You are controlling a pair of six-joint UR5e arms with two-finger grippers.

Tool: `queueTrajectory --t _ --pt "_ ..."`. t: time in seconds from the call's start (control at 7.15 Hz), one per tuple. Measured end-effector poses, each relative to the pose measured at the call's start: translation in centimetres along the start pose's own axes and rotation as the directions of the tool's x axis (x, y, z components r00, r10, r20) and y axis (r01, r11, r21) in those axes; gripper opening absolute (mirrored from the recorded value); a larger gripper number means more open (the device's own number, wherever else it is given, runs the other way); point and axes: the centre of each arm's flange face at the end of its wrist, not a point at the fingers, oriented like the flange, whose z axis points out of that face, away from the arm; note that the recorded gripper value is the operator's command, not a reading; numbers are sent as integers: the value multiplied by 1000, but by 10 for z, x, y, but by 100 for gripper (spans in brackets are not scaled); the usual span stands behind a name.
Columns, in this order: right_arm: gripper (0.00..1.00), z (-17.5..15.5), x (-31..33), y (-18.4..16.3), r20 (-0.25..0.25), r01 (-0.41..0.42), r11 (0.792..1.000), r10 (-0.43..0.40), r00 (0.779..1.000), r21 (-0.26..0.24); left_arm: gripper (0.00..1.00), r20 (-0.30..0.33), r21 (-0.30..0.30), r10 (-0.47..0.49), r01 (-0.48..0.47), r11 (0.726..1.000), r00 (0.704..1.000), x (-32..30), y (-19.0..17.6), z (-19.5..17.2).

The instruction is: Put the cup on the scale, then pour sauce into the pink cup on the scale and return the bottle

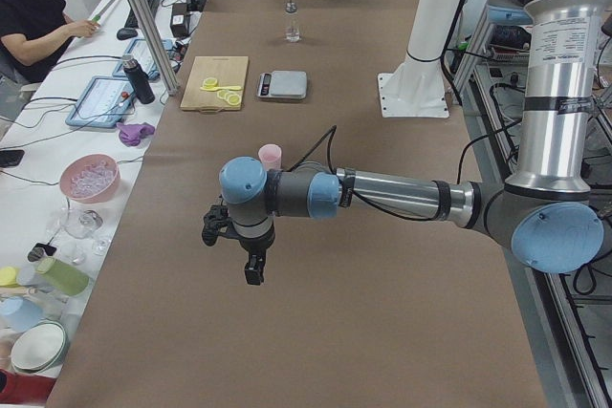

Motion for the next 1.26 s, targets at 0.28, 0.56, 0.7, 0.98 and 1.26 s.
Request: queueTrajectory --t 0.28,0.56,0.7,0.98,1.26 --pt "100 -5 -14 -11 0 22 1000 -22 1000 8 98 3 35 32 -33 999 999 4 -6 -4" --pt "100 -5 -28 -24 -5 42 999 -42 999 4 98 6 80 57 -57 995 998 12 -19 -14" --pt "100 -2 -25 -23 -4 38 999 -38 999 -1 98 8 90 66 -66 994 998 14 -21 -15" --pt "100 1 -23 -21 -5 41 999 -41 999 -2 98 14 90 68 -69 994 998 11 -21 -13" --pt "100 -1 -25 -20 -6 50 999 -50 999 4 98 12 87 76 -77 993 997 7 -12 -7"
